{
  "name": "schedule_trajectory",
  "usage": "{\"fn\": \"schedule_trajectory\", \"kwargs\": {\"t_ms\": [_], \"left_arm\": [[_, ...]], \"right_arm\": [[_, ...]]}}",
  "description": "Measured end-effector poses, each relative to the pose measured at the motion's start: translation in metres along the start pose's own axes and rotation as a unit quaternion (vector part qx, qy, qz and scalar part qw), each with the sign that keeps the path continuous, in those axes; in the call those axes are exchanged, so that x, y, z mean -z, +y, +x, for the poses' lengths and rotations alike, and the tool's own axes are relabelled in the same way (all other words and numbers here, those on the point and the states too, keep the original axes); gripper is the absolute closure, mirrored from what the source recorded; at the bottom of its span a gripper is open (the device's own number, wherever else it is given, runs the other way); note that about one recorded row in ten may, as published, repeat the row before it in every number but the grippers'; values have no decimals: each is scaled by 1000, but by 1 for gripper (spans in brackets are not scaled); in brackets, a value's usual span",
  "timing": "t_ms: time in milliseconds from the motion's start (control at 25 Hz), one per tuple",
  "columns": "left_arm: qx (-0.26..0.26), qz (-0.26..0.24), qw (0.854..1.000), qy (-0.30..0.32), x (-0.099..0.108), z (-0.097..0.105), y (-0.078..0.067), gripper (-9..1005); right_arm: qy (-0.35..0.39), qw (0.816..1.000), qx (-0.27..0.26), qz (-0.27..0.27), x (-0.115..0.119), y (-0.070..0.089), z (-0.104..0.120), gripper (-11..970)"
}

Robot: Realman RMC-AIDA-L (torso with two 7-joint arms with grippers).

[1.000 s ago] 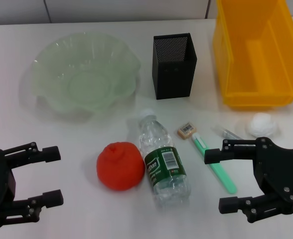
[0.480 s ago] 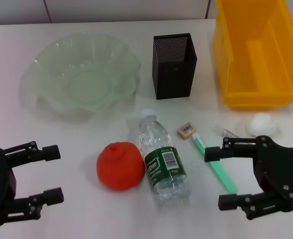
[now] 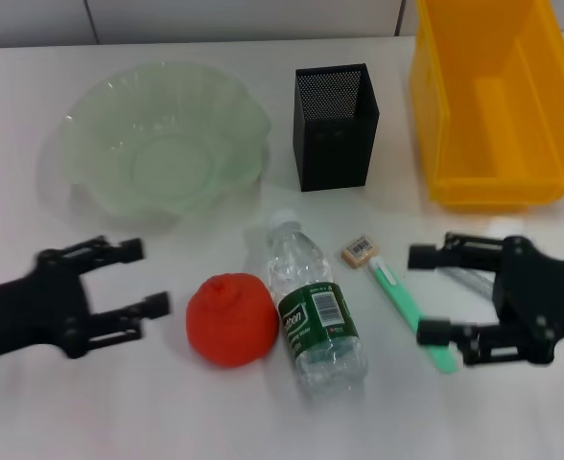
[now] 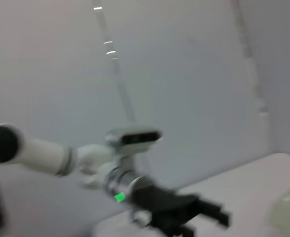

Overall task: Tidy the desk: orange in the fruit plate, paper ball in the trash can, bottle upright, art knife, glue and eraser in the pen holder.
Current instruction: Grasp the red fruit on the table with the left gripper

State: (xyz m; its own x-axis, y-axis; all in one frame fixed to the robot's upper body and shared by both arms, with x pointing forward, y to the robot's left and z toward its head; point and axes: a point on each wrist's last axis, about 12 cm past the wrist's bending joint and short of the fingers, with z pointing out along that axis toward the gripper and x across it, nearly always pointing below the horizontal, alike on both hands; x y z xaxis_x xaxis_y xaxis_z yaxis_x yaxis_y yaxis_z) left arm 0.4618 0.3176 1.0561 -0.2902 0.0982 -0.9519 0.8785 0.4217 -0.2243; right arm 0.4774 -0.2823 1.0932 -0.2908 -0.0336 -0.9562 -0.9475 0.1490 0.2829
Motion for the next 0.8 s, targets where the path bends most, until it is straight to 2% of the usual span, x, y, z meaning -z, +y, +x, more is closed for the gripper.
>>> {"fn": "schedule_trajectory", "kwargs": {"t_ms": [80,280,560,800], "left_arm": [[-2,-14,999,29,-20,5,5,215],[-9,-19,998,58,-40,8,12,216],[-4,11,996,92,-58,12,13,217],[-7,24,995,100,-63,13,11,455]], "right_arm": [[-9,999,-6,33,7,-3,1,136],[-36,995,-18,88,23,-5,5,135],[-37,993,-23,106,27,-6,8,135],[-36,993,-24,111,27,-7,9,135]]}}
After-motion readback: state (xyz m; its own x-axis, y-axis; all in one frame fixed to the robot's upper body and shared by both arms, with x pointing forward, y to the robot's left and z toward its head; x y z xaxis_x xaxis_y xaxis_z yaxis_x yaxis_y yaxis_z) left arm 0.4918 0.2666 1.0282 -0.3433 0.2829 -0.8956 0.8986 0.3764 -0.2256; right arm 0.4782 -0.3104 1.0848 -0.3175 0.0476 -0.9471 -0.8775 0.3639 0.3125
